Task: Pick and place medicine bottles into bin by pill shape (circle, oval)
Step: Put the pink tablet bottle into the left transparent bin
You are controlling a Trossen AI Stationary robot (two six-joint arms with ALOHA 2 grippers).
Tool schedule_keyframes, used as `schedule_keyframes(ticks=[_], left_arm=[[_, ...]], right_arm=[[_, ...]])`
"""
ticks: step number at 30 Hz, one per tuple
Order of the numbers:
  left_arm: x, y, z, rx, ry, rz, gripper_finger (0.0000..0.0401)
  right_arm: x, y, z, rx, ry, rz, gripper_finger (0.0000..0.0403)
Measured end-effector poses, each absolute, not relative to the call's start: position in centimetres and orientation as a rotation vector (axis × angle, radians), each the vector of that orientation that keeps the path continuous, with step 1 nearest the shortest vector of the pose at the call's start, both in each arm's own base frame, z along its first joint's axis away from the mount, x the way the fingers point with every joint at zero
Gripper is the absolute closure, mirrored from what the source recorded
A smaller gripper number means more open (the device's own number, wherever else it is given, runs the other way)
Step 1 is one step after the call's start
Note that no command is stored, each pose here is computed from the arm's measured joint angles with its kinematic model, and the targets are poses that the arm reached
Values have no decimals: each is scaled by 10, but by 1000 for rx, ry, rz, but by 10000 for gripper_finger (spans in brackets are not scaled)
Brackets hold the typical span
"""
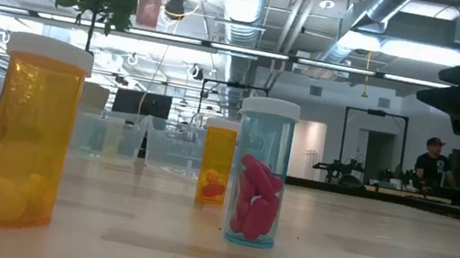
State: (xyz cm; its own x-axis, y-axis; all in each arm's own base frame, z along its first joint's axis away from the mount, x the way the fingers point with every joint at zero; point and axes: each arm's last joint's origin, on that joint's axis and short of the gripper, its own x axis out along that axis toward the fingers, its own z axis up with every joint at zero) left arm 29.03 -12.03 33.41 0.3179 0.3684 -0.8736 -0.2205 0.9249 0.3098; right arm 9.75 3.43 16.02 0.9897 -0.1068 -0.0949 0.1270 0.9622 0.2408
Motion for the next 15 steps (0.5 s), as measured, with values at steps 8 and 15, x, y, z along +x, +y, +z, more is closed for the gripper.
schedule_keyframes(ticks=[8, 15], left_arm=[[238, -79, 378, -30, 960, 702, 279], [203, -52, 376, -213, 841, 754, 279]], right_arm=[[97, 34, 160, 245, 81, -118, 177], [98, 34, 160, 245, 82, -119, 177]])
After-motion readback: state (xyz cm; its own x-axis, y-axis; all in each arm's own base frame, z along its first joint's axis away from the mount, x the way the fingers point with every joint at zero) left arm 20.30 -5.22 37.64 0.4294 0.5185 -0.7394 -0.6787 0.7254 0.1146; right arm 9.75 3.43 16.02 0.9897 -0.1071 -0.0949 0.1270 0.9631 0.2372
